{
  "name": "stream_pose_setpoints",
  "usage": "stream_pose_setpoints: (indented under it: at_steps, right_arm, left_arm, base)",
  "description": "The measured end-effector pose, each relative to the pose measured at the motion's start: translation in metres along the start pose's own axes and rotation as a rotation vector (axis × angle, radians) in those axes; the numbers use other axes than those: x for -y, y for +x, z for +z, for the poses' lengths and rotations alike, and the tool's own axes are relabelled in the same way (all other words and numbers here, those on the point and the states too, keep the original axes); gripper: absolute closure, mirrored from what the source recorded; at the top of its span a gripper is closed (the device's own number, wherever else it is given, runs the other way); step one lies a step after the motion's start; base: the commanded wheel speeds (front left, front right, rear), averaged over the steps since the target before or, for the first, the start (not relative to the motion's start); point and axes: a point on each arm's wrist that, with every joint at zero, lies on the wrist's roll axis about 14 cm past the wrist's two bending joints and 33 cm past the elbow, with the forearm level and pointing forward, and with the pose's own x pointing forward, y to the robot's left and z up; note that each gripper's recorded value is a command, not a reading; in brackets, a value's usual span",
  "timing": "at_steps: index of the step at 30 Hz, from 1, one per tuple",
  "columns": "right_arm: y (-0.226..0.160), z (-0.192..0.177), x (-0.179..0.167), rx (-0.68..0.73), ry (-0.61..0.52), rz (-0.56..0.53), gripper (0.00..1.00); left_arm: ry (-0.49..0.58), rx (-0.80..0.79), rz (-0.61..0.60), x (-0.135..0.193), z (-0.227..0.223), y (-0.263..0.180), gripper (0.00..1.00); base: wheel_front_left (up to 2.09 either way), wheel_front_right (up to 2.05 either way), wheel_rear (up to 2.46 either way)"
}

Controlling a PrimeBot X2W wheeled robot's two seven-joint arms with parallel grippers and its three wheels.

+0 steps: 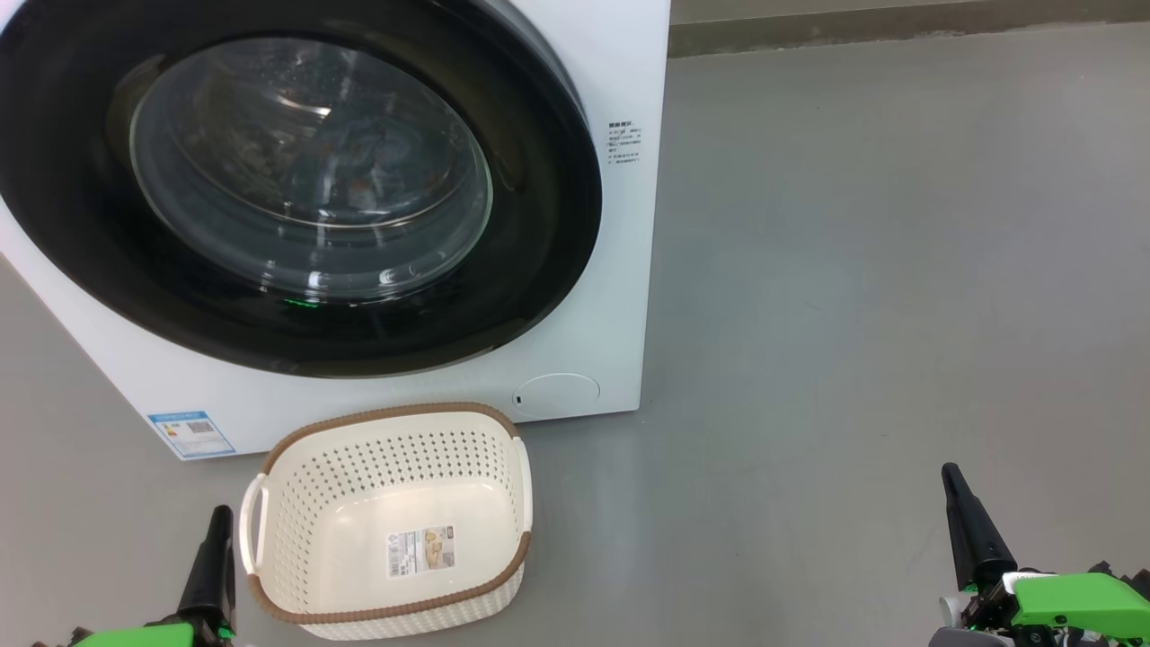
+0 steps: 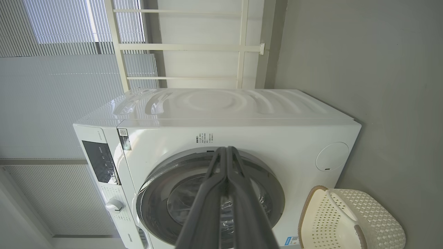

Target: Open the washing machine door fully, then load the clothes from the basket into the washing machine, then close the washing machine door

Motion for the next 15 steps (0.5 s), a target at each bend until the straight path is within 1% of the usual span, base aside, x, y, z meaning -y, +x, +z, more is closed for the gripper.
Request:
stream_pose_setpoints:
  at_steps: [15]
  right_arm:
    - [0.0000, 0.0002, 0.0000, 0.001, 0.001, 0.000, 1.00]
  left_arm:
    - [-0.001, 0.001, 0.000, 0.0000, 0.0003, 0.0000, 1.00]
  base:
    - [0.00, 0.00, 0.00]
